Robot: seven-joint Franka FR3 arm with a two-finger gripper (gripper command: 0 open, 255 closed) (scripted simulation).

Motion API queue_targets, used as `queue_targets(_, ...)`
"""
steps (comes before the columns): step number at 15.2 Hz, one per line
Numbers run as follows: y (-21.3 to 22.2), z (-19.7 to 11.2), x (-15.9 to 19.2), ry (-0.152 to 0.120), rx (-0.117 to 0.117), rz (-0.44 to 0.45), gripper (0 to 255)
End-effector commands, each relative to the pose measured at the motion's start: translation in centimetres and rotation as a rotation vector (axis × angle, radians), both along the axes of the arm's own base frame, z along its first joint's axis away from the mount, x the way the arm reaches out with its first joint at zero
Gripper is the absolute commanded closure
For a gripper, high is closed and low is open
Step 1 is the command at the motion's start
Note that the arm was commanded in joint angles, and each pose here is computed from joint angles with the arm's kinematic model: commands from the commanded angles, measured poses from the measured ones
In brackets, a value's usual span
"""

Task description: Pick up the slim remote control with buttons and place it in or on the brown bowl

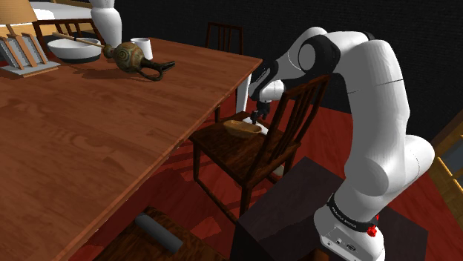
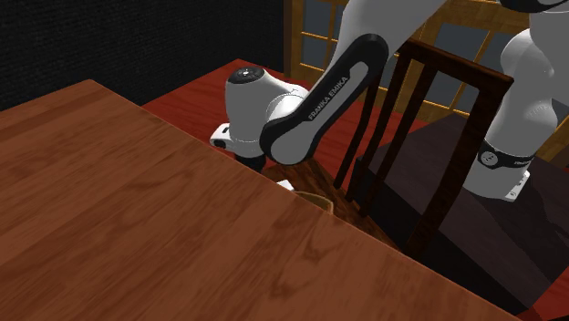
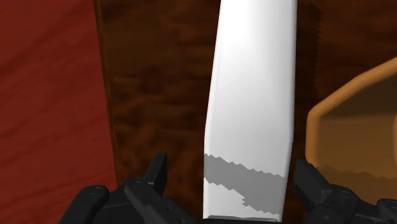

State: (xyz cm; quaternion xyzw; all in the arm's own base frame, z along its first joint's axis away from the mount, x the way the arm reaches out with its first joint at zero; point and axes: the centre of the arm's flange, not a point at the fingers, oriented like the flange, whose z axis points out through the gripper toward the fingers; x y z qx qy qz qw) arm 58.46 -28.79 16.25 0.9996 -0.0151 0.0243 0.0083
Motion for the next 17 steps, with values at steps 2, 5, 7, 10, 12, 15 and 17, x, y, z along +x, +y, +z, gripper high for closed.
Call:
queue_targets(2,1.04,-2.43,-0.54,0.040,0.025,0.012,0)
queue_targets(5,1.04,-2.43,-0.54,0.040,0.025,0.012,0)
queue_targets(7,1.04,-2.43,-0.54,0.040,0.025,0.012,0)
queue_targets(10,1.11,-2.36,-0.34,0.041,0.025,0.012,255)
queue_targets(12,1.17,-2.25,-0.45,0.041,0.025,0.012,255)
queue_targets(15,0.95,-2.36,-0.44,0.041,0.025,0.012,255)
queue_targets(17,1.02,-2.32,-0.56,0.040,0.025,0.012,255)
